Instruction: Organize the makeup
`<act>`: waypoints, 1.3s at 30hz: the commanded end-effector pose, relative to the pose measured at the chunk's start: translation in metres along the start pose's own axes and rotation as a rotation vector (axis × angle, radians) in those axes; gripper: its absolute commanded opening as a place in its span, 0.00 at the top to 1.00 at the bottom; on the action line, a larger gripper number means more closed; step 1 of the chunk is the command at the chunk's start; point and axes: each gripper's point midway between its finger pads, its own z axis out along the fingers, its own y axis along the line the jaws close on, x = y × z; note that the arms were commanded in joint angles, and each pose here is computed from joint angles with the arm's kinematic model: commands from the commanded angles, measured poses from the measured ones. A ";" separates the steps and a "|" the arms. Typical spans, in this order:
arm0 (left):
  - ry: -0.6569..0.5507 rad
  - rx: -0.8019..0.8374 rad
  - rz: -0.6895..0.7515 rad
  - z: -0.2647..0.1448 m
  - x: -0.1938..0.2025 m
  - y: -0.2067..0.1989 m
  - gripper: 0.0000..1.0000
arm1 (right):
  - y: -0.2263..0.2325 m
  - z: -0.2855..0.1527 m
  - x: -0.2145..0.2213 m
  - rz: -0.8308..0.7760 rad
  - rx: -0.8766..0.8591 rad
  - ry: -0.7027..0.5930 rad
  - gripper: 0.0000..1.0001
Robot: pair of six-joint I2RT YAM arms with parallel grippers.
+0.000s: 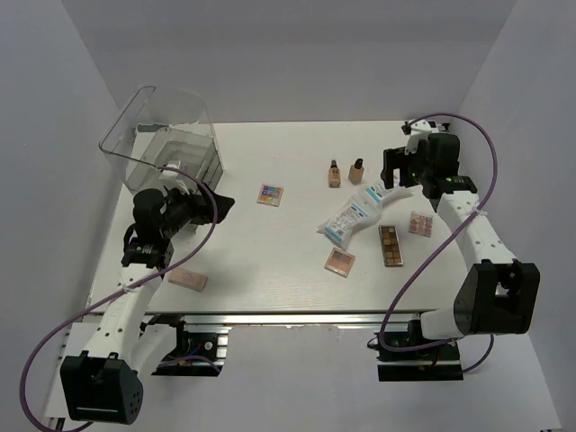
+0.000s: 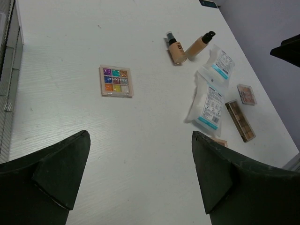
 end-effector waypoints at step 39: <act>-0.278 -0.133 -0.246 -0.043 -0.224 -0.057 0.15 | 0.469 0.089 -0.120 0.408 -1.260 -0.026 0.49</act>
